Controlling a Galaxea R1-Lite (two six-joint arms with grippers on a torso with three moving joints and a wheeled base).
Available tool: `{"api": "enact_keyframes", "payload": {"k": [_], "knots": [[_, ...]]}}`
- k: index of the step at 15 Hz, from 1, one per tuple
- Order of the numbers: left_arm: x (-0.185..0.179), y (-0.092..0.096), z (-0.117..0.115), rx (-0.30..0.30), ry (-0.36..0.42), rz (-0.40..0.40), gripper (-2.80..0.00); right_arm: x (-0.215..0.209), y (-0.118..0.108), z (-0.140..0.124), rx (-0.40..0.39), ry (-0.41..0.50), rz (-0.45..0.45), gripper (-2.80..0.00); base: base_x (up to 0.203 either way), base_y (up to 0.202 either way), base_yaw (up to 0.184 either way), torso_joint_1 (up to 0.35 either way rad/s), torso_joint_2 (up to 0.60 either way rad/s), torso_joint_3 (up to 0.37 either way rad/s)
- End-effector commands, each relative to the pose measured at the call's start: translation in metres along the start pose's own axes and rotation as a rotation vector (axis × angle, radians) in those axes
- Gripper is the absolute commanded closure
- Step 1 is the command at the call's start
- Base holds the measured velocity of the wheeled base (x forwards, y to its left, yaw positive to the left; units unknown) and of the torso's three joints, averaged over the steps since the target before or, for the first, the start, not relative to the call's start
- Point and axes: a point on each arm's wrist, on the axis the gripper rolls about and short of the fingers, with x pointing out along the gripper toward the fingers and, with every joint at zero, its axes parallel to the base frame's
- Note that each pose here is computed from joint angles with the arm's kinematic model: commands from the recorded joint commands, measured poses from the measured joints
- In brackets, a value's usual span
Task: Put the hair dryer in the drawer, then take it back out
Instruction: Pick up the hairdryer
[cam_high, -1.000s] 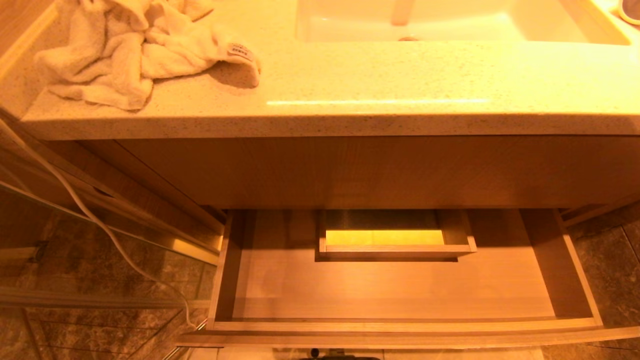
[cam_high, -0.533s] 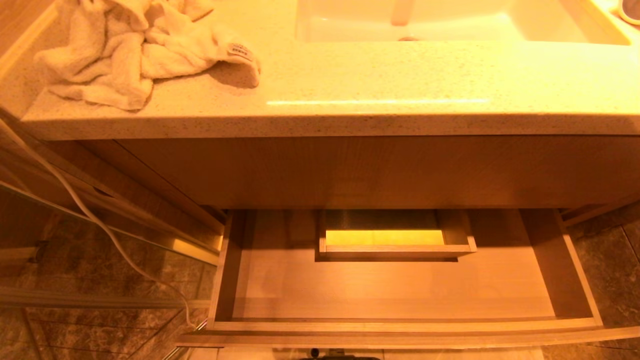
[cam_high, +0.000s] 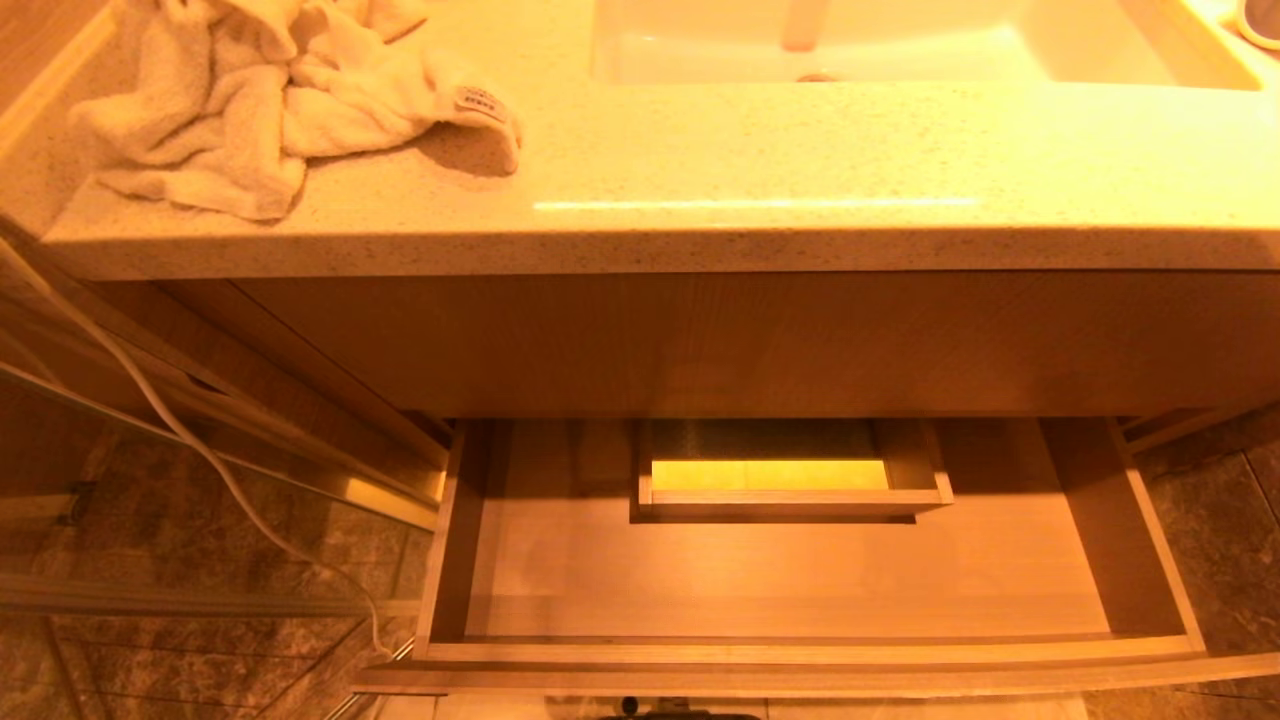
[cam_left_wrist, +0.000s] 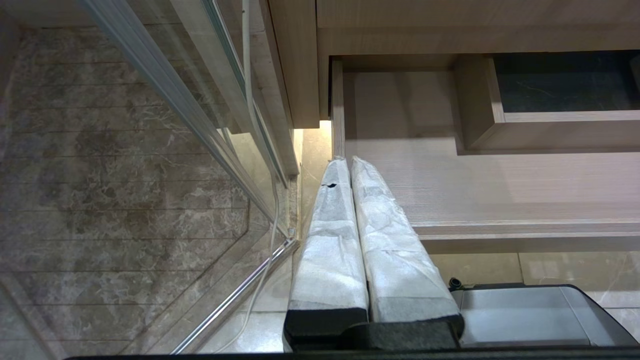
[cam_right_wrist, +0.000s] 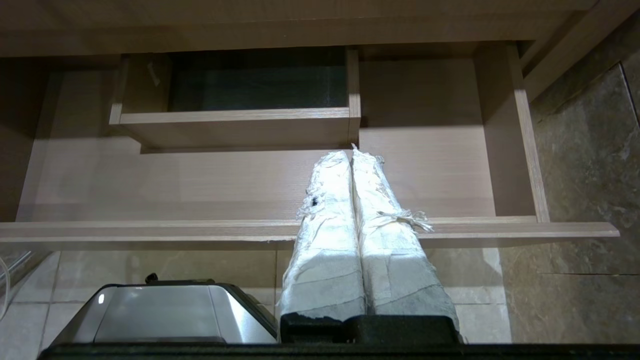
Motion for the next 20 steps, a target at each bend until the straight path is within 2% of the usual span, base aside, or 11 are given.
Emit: {"api": "enact_keyframes", "payload": {"k": [1, 20], "knots": [[-0.0002, 0.0000, 0.0002, 0.000, -0.002, 0.000, 0.00, 0.0001, 0.0000, -0.0001, 0.000, 0.002, 0.000, 0.00, 0.000, 0.000, 0.000, 0.000, 0.00, 0.000], [-0.0001, 0.0000, 0.0001, 0.000, -0.002, 0.000, 0.00, 0.0001, 0.0000, -0.0001, -0.009, 0.002, 0.001, 0.00, 0.000, 0.000, 0.000, 0.000, 0.00, 0.000]]}}
